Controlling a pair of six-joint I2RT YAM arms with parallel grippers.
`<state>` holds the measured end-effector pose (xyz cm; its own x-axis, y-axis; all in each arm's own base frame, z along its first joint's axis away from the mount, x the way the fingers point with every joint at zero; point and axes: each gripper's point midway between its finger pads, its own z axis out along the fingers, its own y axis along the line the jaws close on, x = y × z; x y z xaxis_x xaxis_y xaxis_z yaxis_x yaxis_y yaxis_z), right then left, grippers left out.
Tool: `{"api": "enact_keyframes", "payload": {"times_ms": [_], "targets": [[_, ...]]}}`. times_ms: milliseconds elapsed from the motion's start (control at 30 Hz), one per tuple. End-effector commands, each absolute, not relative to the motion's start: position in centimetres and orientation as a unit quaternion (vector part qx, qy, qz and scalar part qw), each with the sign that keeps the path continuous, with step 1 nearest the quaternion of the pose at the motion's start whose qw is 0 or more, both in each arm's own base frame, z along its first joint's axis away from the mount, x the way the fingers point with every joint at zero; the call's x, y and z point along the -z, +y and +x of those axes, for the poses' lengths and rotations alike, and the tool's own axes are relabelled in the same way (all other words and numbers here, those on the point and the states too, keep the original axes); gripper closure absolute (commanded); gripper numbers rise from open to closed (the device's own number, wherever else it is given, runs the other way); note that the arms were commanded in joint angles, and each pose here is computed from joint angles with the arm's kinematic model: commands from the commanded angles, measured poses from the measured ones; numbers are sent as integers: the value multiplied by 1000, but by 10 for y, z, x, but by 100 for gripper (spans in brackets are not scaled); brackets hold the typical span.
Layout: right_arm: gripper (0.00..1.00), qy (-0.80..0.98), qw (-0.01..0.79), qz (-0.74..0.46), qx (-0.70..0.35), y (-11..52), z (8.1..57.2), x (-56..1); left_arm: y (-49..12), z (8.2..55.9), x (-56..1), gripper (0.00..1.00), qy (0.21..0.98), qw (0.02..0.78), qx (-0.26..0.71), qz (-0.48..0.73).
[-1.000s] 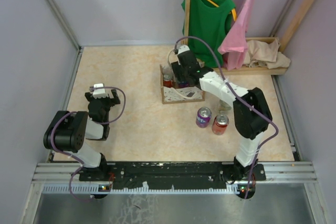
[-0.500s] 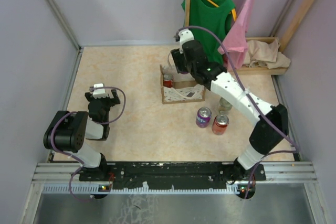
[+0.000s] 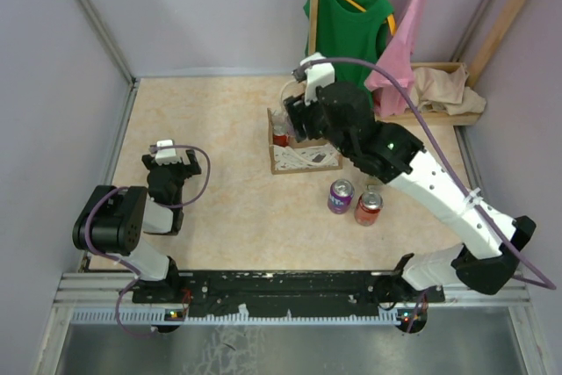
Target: Take the beverage out of the canvas bag
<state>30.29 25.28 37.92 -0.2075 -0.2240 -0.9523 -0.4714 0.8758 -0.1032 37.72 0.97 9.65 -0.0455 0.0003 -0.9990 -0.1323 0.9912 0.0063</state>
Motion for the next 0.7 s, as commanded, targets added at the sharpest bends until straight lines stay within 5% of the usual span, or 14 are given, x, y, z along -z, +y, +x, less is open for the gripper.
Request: {"api": "enact_keyframes", "payload": {"times_ms": [0,667], "targets": [[100,759,586,-247,-138,264,265,-394,10,376,-97,0,719,691,-50,-45],[100,856,422,-261,-147,266,222,-206,10,376,-97,0,719,691,-51,-45]]}}
